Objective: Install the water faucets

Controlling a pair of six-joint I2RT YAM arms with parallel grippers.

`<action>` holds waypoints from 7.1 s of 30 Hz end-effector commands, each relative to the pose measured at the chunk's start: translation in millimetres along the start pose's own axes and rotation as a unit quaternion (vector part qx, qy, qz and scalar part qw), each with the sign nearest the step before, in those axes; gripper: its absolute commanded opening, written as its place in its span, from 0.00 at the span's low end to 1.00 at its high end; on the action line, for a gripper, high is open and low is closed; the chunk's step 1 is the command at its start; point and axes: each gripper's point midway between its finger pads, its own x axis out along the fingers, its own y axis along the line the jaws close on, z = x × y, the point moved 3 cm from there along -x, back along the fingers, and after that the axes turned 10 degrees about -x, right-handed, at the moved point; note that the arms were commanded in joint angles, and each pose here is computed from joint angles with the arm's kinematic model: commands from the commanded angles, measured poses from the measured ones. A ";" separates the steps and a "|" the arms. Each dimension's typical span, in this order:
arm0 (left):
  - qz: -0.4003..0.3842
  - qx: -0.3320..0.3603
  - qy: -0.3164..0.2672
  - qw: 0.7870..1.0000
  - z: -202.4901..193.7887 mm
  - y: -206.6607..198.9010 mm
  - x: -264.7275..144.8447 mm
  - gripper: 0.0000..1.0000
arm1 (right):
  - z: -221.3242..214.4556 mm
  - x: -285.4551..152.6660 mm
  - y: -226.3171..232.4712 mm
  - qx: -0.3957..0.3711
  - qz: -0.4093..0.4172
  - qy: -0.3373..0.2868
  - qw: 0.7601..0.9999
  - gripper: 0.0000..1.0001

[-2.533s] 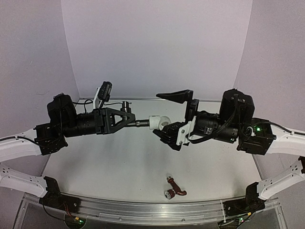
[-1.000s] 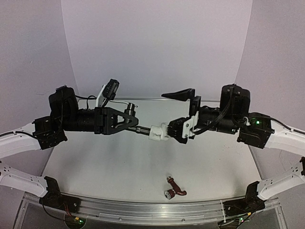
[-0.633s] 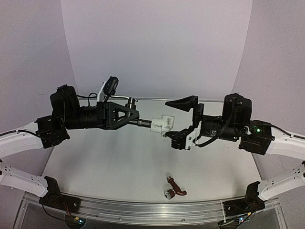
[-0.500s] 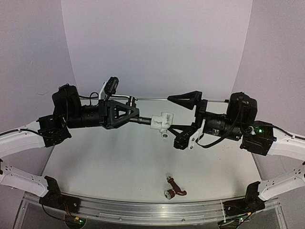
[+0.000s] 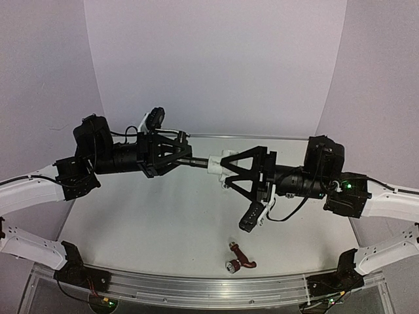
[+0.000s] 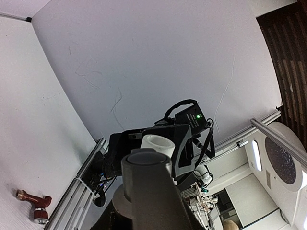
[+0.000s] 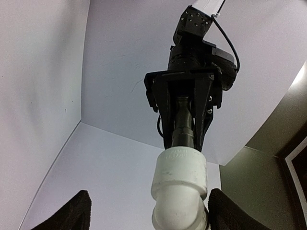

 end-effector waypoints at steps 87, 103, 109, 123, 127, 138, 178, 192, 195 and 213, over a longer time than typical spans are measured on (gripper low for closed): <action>-0.050 0.055 -0.095 0.993 22.5 -48.2 -21.4 0.00 | -39.4 -1.5 -36.4 0.011 -0.045 0.059 0.997 0.90; -0.022 0.020 -0.083 0.996 21.8 -30.6 -13.4 0.00 | -24.1 22.7 -39.0 -0.098 -0.085 0.029 0.991 0.76; -0.017 0.008 -0.070 0.997 20.2 -24.7 -7.8 0.00 | -20.7 26.2 -39.1 -0.113 -0.086 0.015 0.990 0.70; -0.018 0.013 -0.046 0.999 14.7 -19.9 -2.8 0.00 | -19.3 28.3 -38.7 -0.128 -0.086 0.010 0.988 0.32; -0.020 0.026 -0.032 0.999 10.4 -18.8 -2.3 0.11 | -18.8 26.6 -41.1 -0.130 -0.090 0.008 0.987 0.12; -0.050 0.068 0.018 0.996 -5.6 -24.6 -2.9 0.50 | -12.7 19.4 -56.2 -0.131 -0.130 -0.014 0.983 0.00; -0.066 0.255 0.023 0.964 -21.6 -42.1 -26.7 0.00 | -32.2 4.0 -71.0 0.226 -0.095 -0.014 0.969 0.00; -0.026 0.388 0.028 0.921 -20.6 -49.0 -31.3 0.00 | -26.5 13.5 -82.9 0.652 0.005 -0.087 0.753 0.00; -0.016 0.416 0.026 0.909 -20.9 -50.6 -35.4 0.00 | -25.0 18.8 -79.7 0.729 0.028 -0.086 0.678 0.00; 0.044 0.434 0.035 0.899 -23.0 -32.0 -44.5 0.00 | -17.7 42.2 -40.5 0.934 0.196 -0.135 0.265 0.00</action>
